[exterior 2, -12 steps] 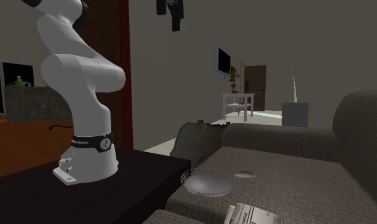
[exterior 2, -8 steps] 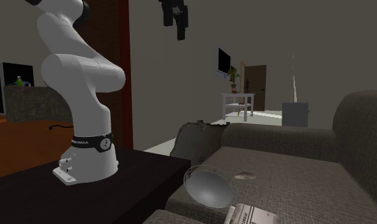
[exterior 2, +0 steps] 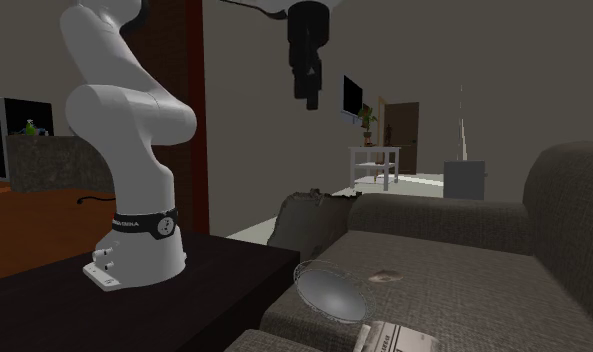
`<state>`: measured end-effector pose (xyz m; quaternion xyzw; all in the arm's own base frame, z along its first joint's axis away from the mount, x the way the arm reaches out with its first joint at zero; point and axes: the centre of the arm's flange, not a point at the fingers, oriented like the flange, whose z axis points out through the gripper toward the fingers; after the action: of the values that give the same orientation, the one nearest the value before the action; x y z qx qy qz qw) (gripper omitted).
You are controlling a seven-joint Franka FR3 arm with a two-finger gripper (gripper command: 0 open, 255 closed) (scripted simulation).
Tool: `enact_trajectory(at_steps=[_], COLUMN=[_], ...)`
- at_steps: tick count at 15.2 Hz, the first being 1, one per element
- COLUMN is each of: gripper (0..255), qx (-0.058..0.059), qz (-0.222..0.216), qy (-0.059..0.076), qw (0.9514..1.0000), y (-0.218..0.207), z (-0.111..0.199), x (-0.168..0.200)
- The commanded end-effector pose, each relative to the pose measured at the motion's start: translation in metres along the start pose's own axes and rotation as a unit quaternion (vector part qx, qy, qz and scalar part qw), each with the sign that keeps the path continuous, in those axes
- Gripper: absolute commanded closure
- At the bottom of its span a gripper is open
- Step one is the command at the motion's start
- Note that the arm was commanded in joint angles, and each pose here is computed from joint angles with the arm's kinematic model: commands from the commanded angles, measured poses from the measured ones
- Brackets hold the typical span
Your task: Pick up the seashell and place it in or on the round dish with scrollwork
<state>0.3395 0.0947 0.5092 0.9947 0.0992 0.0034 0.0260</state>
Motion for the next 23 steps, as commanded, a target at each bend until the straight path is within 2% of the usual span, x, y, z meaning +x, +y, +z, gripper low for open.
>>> enact_trajectory(at_steps=[1,23], gripper=[0,0], qx=[0.0,-0.005], qz=[-0.004,-0.051], qy=[0.0,-0.011], qw=[1.0,0.9986], y=[-0.014,-0.151], z=[0.022,0.251], x=[0.012,0.131])
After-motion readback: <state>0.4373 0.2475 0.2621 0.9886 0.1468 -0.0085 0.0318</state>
